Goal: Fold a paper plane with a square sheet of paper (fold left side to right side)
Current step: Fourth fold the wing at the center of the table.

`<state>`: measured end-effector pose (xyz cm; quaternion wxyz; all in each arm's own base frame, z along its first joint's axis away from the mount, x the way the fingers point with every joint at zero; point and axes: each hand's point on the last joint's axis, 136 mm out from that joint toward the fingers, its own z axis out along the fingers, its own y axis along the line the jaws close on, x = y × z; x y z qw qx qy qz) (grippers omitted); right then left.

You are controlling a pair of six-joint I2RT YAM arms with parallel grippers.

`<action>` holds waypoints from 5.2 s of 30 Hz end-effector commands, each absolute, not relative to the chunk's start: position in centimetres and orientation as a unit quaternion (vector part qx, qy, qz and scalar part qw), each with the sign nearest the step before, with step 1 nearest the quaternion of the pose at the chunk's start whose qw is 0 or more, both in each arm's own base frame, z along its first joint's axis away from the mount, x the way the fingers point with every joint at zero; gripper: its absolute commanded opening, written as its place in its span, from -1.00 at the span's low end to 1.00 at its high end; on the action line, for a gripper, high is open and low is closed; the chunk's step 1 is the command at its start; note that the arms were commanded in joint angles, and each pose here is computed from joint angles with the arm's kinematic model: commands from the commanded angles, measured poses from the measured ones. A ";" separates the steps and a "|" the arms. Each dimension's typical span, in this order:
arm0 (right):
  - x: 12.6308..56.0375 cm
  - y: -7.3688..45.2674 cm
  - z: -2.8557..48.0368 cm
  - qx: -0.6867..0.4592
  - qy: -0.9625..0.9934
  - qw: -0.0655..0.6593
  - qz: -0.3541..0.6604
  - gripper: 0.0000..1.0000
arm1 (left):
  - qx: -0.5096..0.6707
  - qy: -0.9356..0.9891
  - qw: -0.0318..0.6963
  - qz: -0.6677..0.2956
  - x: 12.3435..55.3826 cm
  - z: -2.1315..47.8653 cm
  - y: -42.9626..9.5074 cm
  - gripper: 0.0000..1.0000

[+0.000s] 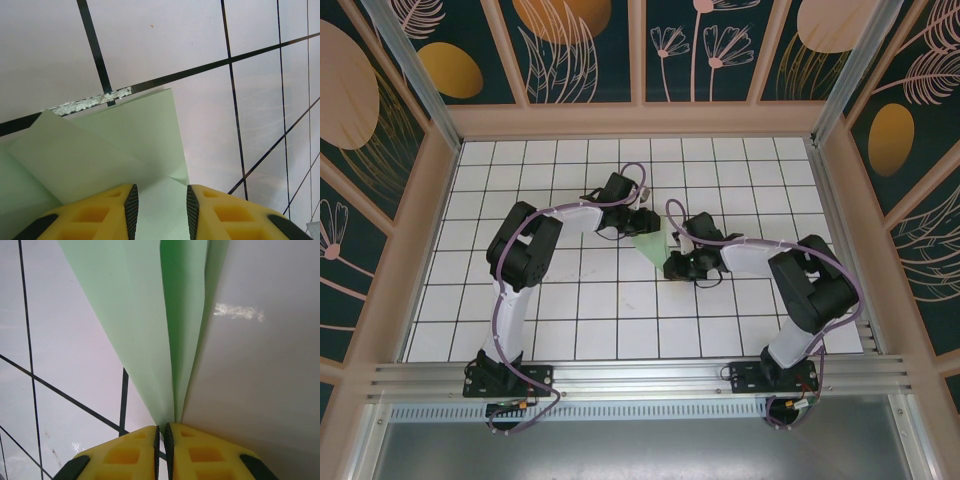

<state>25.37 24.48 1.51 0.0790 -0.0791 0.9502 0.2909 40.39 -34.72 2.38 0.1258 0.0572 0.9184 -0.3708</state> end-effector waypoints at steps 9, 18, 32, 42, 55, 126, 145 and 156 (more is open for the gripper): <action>24.6 24.2 7.7 -0.091 0.939 0.108 0.315 -0.61 | 0.031 0.948 0.072 -0.308 38.3 -2.9 -32.0 -0.30; 28.4 26.7 6.0 -0.075 0.935 0.116 0.327 -0.61 | 0.032 0.947 0.073 -0.311 38.3 -2.7 -32.1 -0.30; 25.8 23.3 -0.9 -0.052 0.970 0.037 0.235 -0.65 | 0.043 0.943 0.087 -0.318 39.0 -0.8 -32.3 -0.25; 23.2 19.9 -3.8 -0.015 0.979 -0.010 0.202 -0.92 | 0.060 0.918 0.160 -0.359 42.3 8.2 -30.9 -0.10; 23.7 20.2 -4.0 -0.014 0.978 -0.005 0.209 -0.95 | 0.083 0.887 0.151 -0.429 35.1 10.1 -31.8 -0.19; 22.4 18.6 -5.0 -0.013 0.985 -0.029 0.167 -1.00 | 0.037 0.952 0.127 -0.276 39.2 -1.6 -31.0 -0.32; 21.7 18.8 -5.1 -0.021 0.985 -0.038 0.165 -1.00 | 0.018 0.955 0.146 -0.257 46.4 -2.1 -27.6 -0.27; 21.4 19.0 -5.1 -0.025 0.985 -0.042 0.167 -1.00 | 0.001 0.952 0.158 -0.262 50.4 -2.1 -26.0 -0.21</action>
